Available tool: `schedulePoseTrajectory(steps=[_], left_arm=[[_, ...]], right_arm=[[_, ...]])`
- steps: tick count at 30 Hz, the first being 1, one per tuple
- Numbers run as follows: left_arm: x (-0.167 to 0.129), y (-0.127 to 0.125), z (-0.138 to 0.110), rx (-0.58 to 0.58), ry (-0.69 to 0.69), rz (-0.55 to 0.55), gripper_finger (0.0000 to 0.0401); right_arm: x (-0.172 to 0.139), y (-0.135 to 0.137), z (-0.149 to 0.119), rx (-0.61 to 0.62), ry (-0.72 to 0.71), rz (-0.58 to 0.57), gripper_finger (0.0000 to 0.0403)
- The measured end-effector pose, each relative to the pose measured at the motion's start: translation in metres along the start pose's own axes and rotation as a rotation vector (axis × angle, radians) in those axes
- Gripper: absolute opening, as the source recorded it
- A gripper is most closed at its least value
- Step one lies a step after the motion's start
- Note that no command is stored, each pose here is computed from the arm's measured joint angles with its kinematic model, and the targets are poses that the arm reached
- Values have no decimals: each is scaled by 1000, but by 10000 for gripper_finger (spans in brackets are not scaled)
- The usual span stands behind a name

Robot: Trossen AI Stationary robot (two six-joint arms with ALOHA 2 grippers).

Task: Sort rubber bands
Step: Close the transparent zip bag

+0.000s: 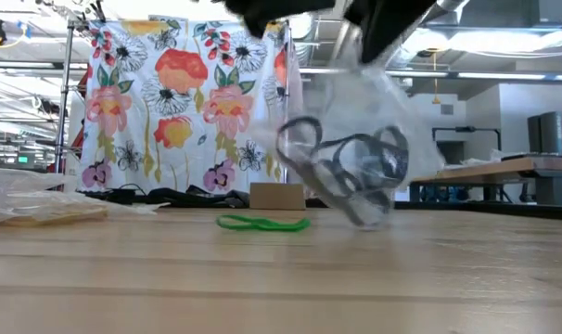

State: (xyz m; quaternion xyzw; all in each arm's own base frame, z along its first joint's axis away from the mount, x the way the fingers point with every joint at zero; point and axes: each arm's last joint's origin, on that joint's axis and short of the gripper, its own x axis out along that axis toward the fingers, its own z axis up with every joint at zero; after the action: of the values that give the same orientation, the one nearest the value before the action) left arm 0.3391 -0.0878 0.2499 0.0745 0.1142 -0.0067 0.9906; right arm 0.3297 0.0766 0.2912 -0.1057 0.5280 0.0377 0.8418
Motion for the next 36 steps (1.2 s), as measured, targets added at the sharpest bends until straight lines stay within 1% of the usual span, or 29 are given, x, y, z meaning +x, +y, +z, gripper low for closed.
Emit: schedulePoseTrajectory(steps=[4,6,10,13,16,20,24,29,32,36], left_arm=[[-5,-2,-34,-47,99,14,0],[-9,-5,-46,-72,86,23,0],[-15,-9,-57,-82,64,20,0],[-17,-13,-56,-88,56,10,0],[-19,-19,-55,-83,55,-6,0],[-20,-24,-54,-86,44,-23,0],[-19,-24,-52,-157,10,-22,0],[-18,-21,-52,-164,9,-4,3],[-18,-21,-51,-170,0,9,23],[-13,-22,-60,-193,31,66,72]], right_arm=[[29,3,2,-5,88,37,16],[36,4,6,-4,97,51,16],[43,8,9,-20,109,59,16],[39,10,8,-27,107,62,16],[27,11,7,-30,84,64,16],[13,11,4,-24,26,67,16],[22,15,-3,-6,-23,87,16],[38,21,-6,15,-66,103,16],[43,21,-6,22,-62,103,16],[45,22,-4,26,-80,103,16]])
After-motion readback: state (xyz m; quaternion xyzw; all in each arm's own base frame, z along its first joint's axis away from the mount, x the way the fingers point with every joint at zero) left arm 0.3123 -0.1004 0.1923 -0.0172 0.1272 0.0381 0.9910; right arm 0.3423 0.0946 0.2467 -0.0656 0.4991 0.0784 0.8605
